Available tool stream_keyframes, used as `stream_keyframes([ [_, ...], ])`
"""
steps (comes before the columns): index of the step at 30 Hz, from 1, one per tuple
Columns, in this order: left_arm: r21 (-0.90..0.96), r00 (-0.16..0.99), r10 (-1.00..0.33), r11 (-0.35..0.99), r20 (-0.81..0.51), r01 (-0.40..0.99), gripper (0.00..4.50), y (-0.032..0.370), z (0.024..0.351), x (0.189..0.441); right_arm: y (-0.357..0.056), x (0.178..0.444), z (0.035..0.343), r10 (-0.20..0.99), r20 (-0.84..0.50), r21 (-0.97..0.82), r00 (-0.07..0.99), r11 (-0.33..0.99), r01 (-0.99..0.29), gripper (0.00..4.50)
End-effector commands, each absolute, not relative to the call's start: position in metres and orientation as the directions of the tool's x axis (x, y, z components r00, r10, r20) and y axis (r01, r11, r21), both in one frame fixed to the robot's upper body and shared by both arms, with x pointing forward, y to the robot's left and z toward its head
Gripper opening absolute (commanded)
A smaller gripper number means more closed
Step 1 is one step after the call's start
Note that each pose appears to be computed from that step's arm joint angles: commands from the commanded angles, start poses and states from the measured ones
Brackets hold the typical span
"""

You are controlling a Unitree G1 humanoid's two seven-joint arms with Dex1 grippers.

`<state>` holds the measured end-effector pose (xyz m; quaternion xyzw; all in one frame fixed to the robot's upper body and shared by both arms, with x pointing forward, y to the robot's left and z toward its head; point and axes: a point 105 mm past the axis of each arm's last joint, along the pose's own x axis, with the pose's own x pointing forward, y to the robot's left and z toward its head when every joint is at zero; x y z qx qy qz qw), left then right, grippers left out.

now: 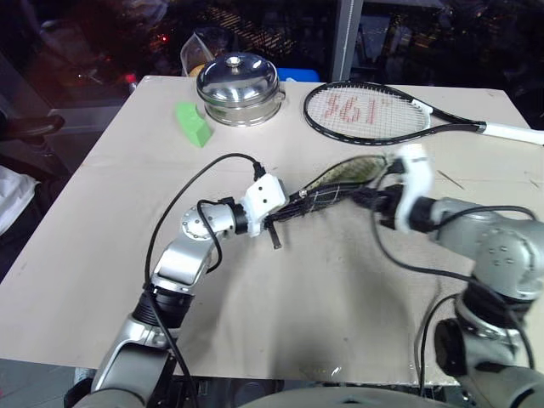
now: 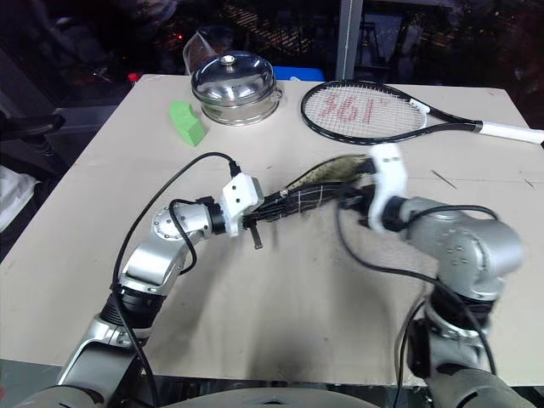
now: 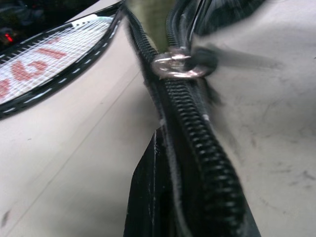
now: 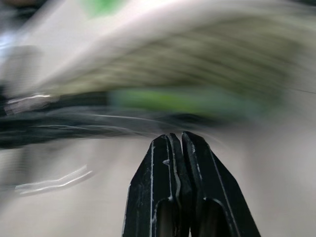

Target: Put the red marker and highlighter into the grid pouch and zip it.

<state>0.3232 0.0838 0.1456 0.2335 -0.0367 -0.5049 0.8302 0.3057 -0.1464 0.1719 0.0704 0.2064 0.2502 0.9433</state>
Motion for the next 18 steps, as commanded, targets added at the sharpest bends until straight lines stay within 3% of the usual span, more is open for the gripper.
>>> stream_keyframes([
  [1, 0.484, 0.491, -0.860, 0.374, -0.138, 0.791, 0.00, 0.084, 0.157, 0.323, -0.175, 0.298, 0.181, 0.427, -0.346, 0.175, 0.836, 0.904, -0.389, 0.08],
  [4, 0.494, 0.487, -0.862, 0.366, -0.139, 0.789, 0.00, 0.081, 0.154, 0.325, -0.178, 0.291, 0.186, 0.428, -0.365, 0.102, 0.827, 0.901, -0.422, 0.08],
  [6, 0.481, 0.487, -0.865, 0.377, -0.124, 0.791, 0.00, 0.079, 0.156, 0.328, -0.150, 0.279, 0.190, 0.581, -0.327, 0.136, 0.745, 0.809, -0.571, 0.08],
  [10, 0.451, 0.472, -0.875, 0.380, -0.107, 0.807, 0.00, 0.074, 0.158, 0.328, -0.105, 0.259, 0.185, 0.760, -0.277, 0.226, 0.588, 0.647, -0.729, 1.06],
  [14, 0.428, 0.458, -0.884, 0.378, -0.098, 0.821, 0.00, 0.069, 0.159, 0.327, -0.073, 0.247, 0.177, 0.826, -0.251, 0.282, 0.504, 0.561, -0.778, 2.78],
  [18, 0.416, 0.455, -0.886, 0.380, -0.093, 0.826, 0.00, 0.068, 0.162, 0.327, -0.057, 0.248, 0.176, 0.840, -0.242, 0.306, 0.486, 0.541, -0.783, 2.78],
])
